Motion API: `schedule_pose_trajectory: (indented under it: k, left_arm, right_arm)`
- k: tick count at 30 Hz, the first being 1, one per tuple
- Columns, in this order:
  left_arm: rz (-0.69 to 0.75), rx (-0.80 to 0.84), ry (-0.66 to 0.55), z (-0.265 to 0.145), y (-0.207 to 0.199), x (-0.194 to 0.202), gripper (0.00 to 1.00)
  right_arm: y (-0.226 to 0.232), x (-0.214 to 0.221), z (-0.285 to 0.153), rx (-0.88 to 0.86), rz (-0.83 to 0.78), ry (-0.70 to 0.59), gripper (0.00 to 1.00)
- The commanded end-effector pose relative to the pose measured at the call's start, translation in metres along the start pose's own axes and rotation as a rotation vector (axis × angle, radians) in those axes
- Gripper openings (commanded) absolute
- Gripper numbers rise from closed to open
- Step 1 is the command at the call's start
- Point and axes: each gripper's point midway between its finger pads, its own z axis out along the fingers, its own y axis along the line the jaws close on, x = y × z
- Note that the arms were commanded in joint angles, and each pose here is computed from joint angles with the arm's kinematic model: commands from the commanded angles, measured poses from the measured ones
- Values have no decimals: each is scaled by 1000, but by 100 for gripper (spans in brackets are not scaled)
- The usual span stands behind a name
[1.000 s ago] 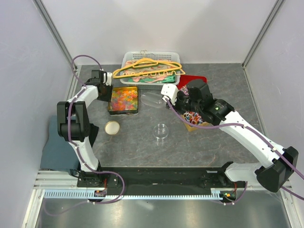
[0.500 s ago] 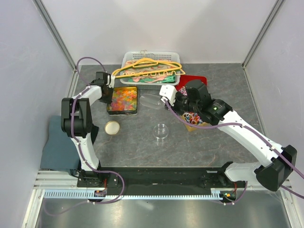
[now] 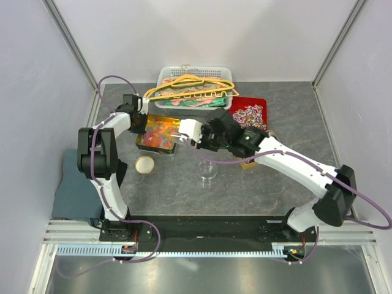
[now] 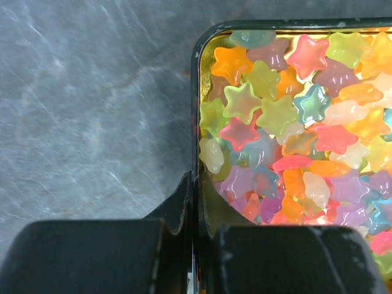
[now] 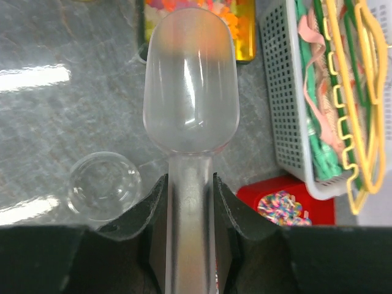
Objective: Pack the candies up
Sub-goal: Scoop the fake candies from the storage box.
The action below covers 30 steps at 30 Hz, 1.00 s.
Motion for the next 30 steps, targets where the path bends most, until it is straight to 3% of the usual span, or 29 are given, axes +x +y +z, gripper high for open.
schedule_pose_trajectory:
  k: [1,7,15,30]
  left_arm:
    - [33,59,-133,-28,-15,-30,2]
    - [105,56,-238,-52,-27,-47,2]
    - [200,63,-307,-66,-59,-61,2]
    - [322,16,-452,-98,-79,-83,2]
  right_arm:
    - [-36,-20,11,186,-80,82,0]
    - [-64,-23,36,283,-159,192,0]
    - [-54,-8,60,278,-337,361,0]
    - [-56,19,65,315,-653,630,0]
